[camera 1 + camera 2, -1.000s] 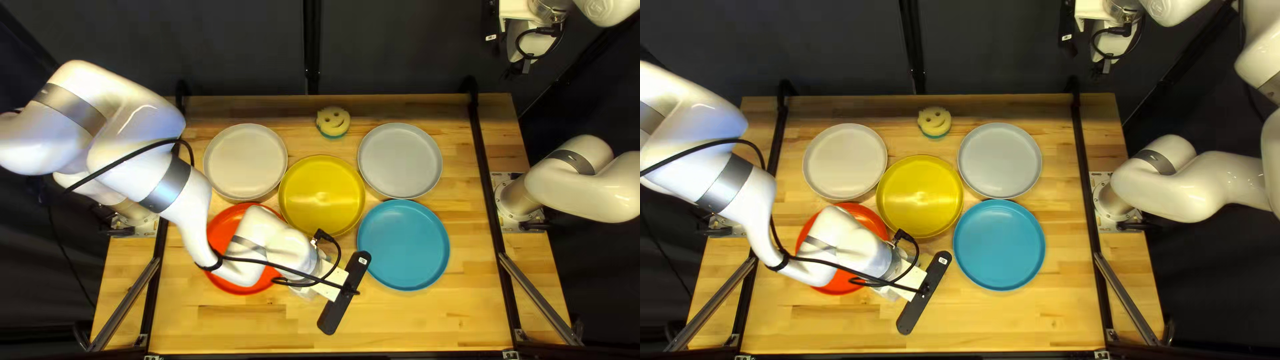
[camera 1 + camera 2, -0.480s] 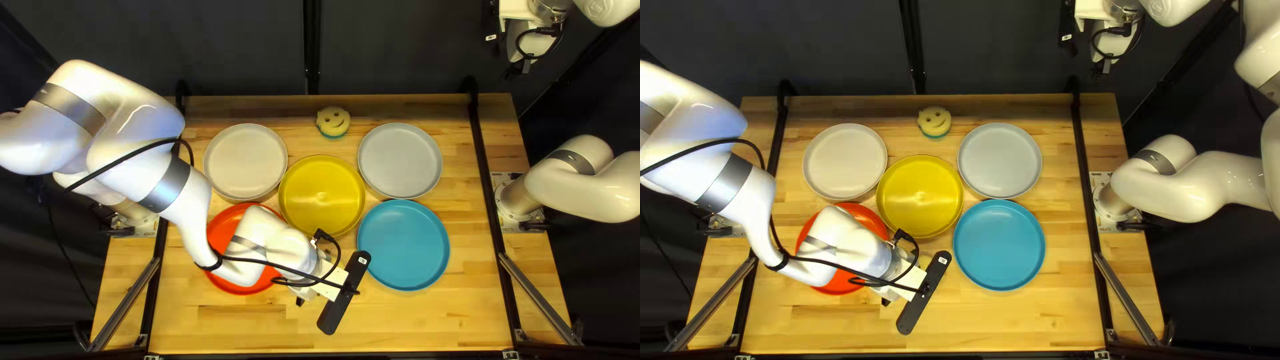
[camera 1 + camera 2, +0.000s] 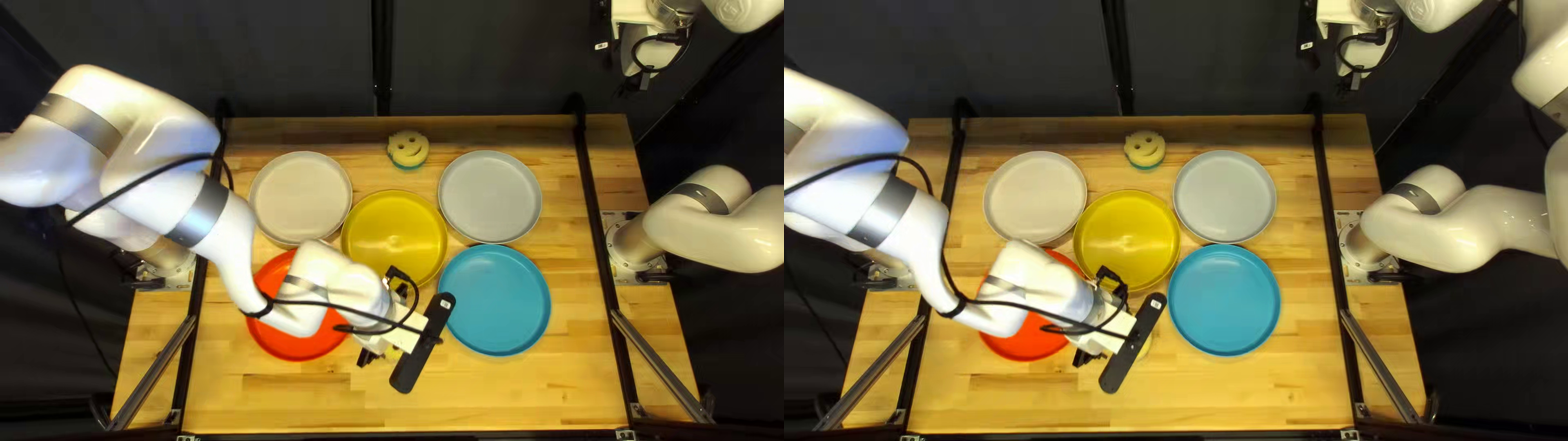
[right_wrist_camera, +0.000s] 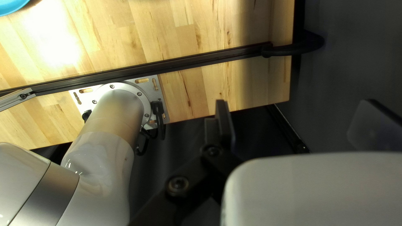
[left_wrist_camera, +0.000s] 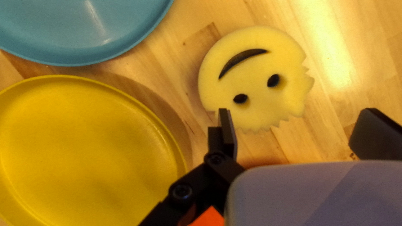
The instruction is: Pick up sponge and scrub the plate
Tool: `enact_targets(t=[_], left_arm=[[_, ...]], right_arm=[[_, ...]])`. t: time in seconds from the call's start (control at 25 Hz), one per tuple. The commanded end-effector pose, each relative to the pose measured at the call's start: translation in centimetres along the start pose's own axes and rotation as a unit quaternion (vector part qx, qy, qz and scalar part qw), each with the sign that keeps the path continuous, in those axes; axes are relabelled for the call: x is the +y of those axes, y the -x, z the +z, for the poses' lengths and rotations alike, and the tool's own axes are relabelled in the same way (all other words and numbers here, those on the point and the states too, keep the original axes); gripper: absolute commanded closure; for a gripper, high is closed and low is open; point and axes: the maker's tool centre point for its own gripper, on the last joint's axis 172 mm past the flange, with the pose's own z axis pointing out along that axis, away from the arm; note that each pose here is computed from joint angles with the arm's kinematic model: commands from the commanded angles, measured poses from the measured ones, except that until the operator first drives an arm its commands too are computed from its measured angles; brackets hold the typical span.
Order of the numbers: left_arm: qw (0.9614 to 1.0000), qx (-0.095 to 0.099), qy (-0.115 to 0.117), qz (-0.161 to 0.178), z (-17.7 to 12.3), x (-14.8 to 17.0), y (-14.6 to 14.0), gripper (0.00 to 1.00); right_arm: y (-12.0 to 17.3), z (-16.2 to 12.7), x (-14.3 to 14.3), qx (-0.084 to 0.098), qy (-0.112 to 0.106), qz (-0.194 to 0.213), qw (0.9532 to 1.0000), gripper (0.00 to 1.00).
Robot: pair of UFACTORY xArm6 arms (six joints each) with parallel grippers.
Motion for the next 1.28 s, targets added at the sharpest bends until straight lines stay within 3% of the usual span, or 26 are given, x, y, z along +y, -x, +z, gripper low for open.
enact_targets(t=[0.04,0.2,0.4,0.72,0.84,1.0,1.12,1.28], left_arm=[[0.9998,-0.009,0.003,-0.015,-2.5,-4.0,6.1,0.00],[0.9993,-0.016,0.011,-0.031,-5.1,-7.8,13.1,0.00],[0.9987,-0.010,0.006,-0.050,-8.8,-10.9,20.7,0.00],[0.9974,-0.002,-0.002,-0.072,-13.4,-16.7,29.9,0.00],[0.9965,-0.002,-0.007,-0.084,-16.1,-18.6,33.2,0.00],[0.9939,-0.008,-0.021,-0.108,-21.8,-20.1,38.1,0.00],[0.9916,-0.017,-0.034,-0.124,-25.5,-19.7,40.1,0.00],[0.9895,-0.026,-0.052,-0.132,-27.6,-17.1,39.0,0.00]], right_arm=[[0.0,0.0,0.0,0.000,0.000,0.000,1.0000,0.00],[0.0,0.0,0.0,0.000,0.000,0.000,1.0000,0.00],[0.0,0.0,0.0,0.000,0.000,0.000,1.0000,0.00],[0.0,0.0,0.0,0.000,0.000,0.000,1.0000,0.00],[0.0,0.0,0.0,0.000,0.000,0.000,1.0000,0.00],[0.0,0.0,0.0,0.000,0.000,0.000,1.0000,0.00],[0.0,0.0,0.0,0.000,0.000,0.000,1.0000,0.00],[0.0,0.0,0.0,0.000,0.000,0.000,1.0000,0.00]])
